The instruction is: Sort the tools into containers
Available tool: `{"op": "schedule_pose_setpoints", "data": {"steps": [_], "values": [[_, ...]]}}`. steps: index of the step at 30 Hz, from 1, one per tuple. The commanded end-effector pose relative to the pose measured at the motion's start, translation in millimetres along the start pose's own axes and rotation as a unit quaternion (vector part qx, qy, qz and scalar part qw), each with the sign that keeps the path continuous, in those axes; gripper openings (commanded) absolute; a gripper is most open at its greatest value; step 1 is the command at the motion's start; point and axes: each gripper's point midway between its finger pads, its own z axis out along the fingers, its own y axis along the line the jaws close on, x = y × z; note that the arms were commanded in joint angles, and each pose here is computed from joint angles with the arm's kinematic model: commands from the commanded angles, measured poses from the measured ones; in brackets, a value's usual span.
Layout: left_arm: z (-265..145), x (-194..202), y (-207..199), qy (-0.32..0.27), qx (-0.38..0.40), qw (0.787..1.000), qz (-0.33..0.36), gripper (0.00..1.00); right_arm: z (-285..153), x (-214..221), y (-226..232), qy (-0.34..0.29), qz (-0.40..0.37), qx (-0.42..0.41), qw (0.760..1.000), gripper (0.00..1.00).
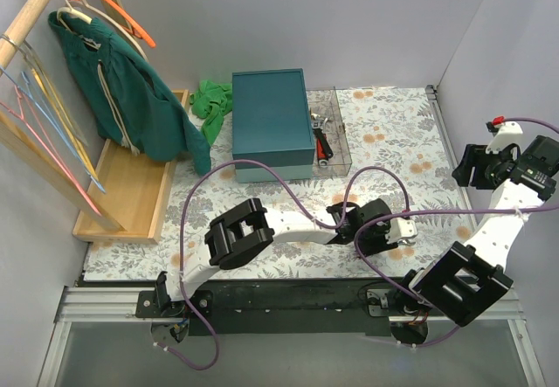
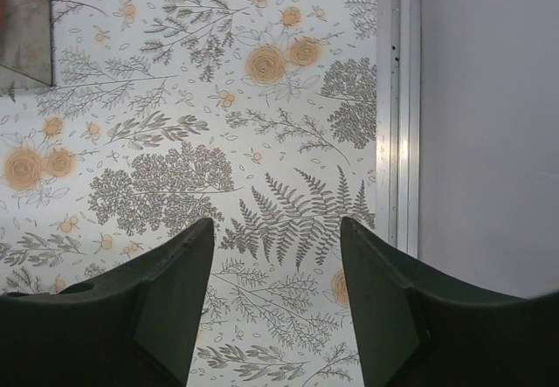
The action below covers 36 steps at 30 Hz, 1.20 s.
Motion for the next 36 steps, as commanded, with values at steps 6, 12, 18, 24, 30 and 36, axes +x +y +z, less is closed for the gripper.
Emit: {"op": "schedule_pose_setpoints", "data": {"steps": [6,12,18,24,30,36], "values": [[-10.8,121.9,-14.5,0.194,0.015,0.975,-0.11,0.26,11.3,14.0,39.5,-0.053,-0.183,-0.139,0.972,0.68],[-15.5,141.8,-0.7,0.205,0.032,0.963,-0.171,0.18,17.9,29.1,52.3,-0.083,-0.334,-0.185,0.92,0.68],[-25.6,136.6,14.1,0.181,0.095,0.954,-0.22,0.08,18.0,93.1,85.8,-0.086,-0.519,-0.271,0.806,0.7],[-27.6,131.7,22.3,0.165,0.107,0.952,-0.234,0.0,9.6,146.3,128.8,-0.131,-0.62,-0.35,0.69,0.77],[-29.9,117.1,21.0,0.148,0.124,0.95,-0.245,0.0,24.0,158.1,136.7,-0.166,-0.66,-0.339,0.65,0.79],[-38.1,91.8,38.3,0.115,0.089,0.962,-0.229,0.02,40.3,130.8,130.7,-0.214,-0.67,-0.288,0.65,0.8]]}}
